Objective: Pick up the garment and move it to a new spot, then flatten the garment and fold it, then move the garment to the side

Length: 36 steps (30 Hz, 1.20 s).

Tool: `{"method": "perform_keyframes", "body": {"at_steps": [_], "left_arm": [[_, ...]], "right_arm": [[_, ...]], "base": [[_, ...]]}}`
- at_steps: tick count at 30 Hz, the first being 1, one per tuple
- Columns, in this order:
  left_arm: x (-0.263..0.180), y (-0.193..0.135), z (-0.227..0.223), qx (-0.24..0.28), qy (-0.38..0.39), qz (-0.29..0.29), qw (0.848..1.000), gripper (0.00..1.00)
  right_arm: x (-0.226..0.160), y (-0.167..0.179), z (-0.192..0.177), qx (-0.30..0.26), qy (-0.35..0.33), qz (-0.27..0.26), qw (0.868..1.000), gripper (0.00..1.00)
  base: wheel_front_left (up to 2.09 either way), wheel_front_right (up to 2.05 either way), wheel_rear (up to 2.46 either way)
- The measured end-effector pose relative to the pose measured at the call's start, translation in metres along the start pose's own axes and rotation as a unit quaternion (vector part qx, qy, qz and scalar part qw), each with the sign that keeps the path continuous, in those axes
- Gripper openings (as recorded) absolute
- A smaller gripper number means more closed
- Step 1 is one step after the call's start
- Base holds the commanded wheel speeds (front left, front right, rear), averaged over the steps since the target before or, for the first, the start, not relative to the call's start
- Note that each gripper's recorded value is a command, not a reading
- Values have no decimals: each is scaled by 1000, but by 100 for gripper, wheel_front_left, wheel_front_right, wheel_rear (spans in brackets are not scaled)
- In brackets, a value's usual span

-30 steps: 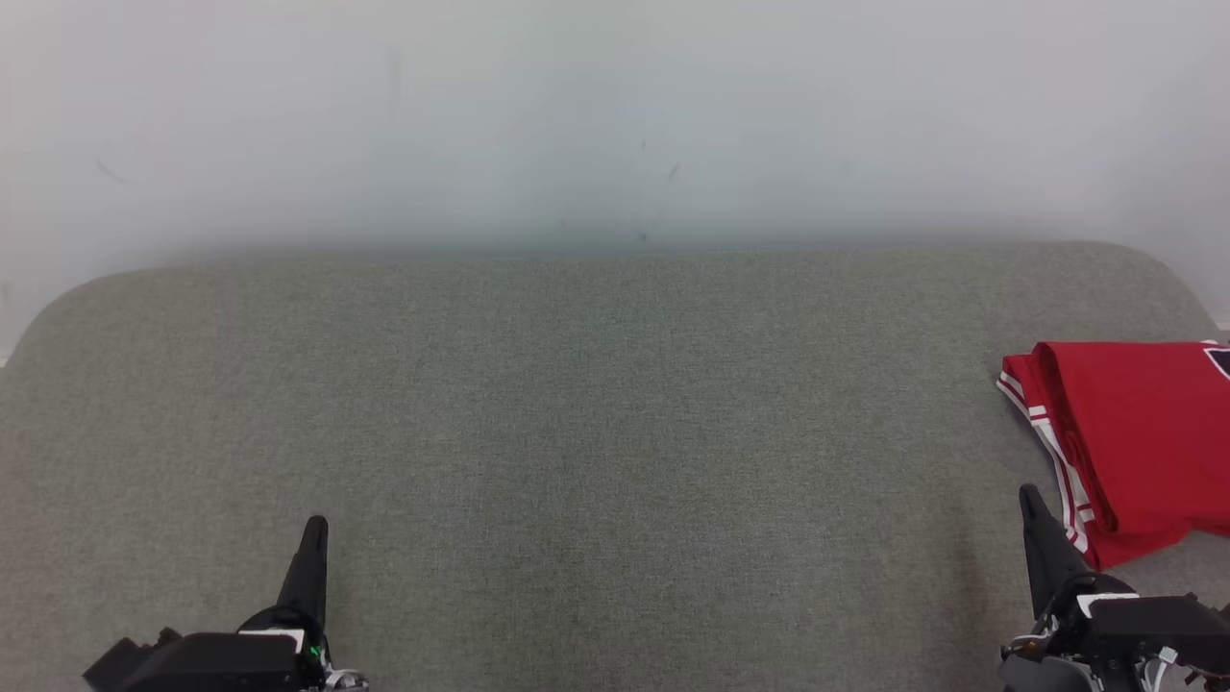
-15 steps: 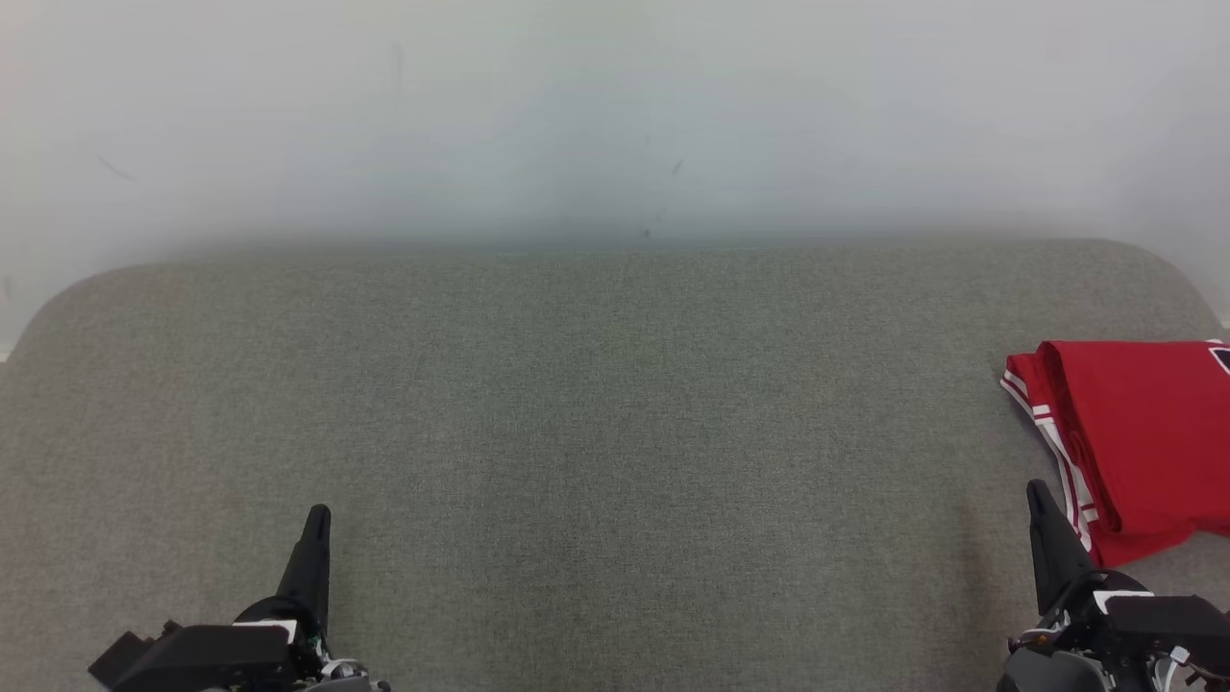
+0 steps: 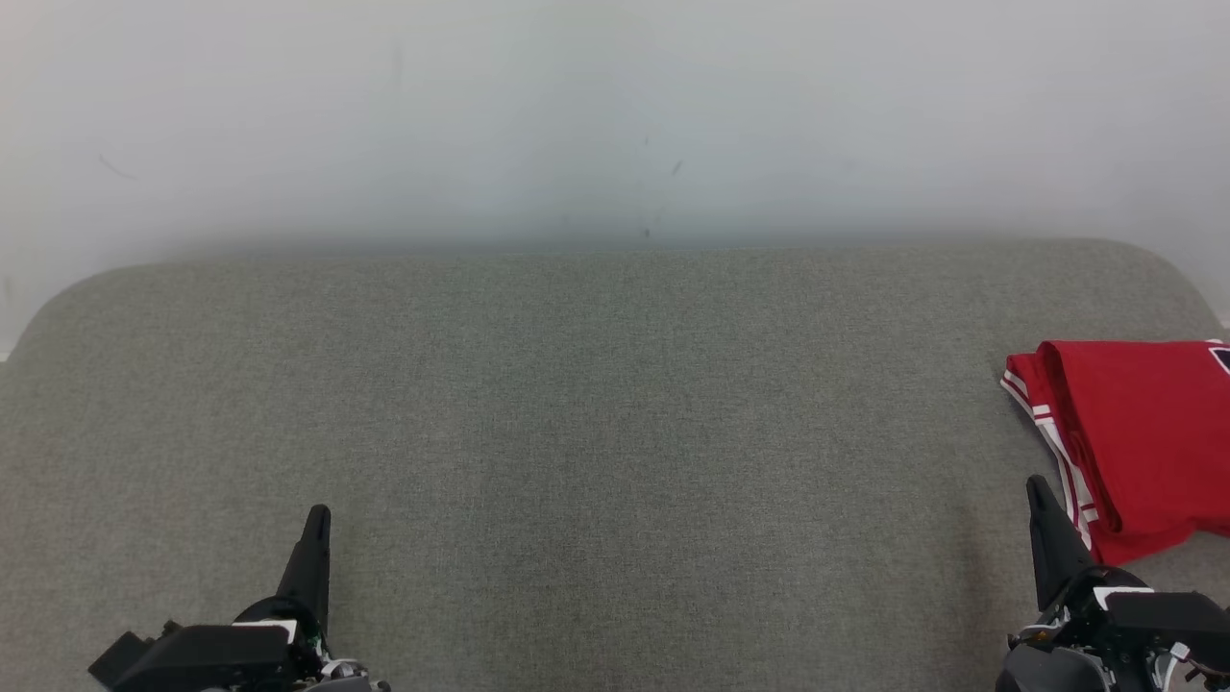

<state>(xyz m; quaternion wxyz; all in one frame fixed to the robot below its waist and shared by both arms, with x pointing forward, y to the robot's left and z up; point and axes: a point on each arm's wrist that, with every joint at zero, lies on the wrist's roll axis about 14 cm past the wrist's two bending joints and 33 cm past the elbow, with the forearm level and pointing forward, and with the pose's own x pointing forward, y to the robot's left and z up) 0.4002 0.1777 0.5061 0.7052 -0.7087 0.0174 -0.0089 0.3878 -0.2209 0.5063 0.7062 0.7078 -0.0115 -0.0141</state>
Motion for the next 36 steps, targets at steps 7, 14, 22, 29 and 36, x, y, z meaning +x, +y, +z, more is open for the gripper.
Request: {"method": "perform_keyframes", "body": {"at_steps": [7, 14, 22, 29, 36], "left_arm": [[0, 0, 0, 0, 0, 0, 1000, 0], [0, 0, 0, 0, 0, 0, 1000, 0], [0, 0, 0, 0, 0, 0, 1000, 0], [0, 0, 0, 0, 0, 0, 1000, 0], [0, 0, 0, 0, 0, 0, 1000, 0]], "right_arm": [[0, 0, 0, 0, 0, 0, 1000, 0], [0, 0, 0, 0, 0, 0, 1000, 0], [0, 0, 0, 0, 0, 1, 1000, 0], [0, 0, 0, 0, 0, 1, 1000, 0], [0, 0, 0, 0, 0, 1, 1000, 0]], "base": [[0, 0, 0], [0, 0, 0], [0, 0, 0], [0, 0, 0], [0, 0, 0]]}}
